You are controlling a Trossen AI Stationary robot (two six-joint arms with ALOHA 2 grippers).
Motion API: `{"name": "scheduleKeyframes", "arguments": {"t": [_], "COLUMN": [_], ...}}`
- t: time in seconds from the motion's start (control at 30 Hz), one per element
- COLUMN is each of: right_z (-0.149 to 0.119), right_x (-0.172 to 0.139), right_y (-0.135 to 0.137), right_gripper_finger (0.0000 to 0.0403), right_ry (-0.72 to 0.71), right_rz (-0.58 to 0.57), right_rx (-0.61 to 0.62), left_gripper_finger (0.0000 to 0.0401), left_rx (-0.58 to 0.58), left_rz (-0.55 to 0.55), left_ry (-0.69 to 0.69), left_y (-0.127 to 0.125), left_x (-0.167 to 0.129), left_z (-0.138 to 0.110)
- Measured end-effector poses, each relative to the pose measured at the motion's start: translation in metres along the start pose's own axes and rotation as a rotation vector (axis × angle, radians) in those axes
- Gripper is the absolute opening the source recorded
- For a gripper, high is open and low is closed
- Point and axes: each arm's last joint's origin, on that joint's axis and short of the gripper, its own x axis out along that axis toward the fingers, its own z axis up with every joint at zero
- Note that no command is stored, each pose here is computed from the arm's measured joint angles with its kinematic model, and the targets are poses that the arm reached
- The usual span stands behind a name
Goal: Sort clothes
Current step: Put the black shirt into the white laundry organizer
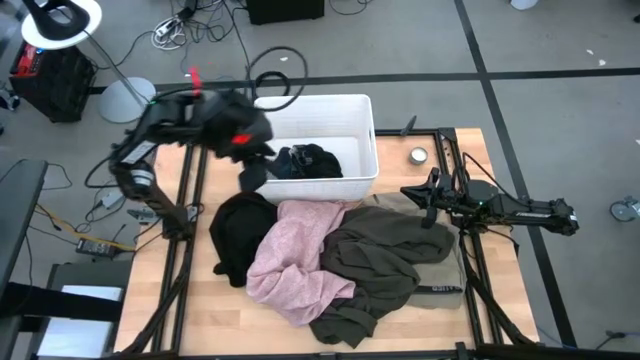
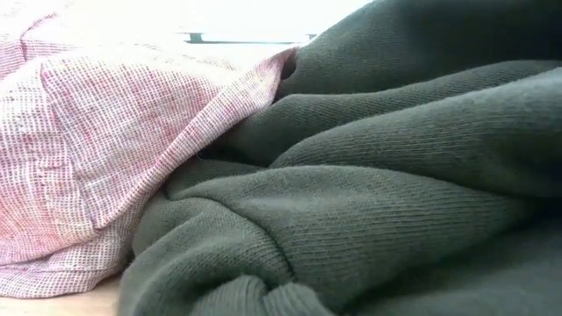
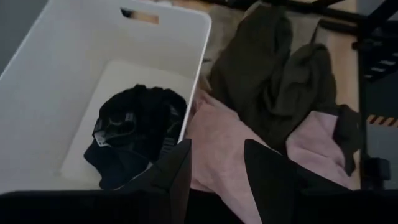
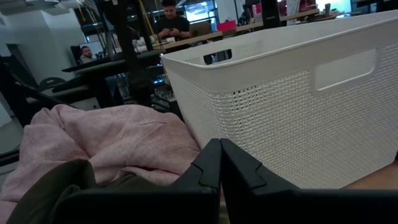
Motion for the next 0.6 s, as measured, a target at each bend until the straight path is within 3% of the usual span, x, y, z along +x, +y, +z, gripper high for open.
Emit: {"name": "scheduleKeyframes", "arguments": {"t": [0.27,0.6], "right_z": [0.0,0.0], "right_x": [0.0,0.0], "right_y": [0.0,0.0], "right_gripper_finger": [0.0007,0.0007], "right_ry": [0.0,0.0], "right_rz": [0.0,0.0], "right_rx": [0.0,0.0], "left_gripper_finger": [0.0152,0.0152], "left_rx": [0.008,-0.014], "left_rz": [-0.048,-0.046], "left_ry": [-0.082,0.035], "left_y": [-0.025,-0.053], "left_x": [-0.038,-0.007], "left_z": [-0.021,-0.077]}}
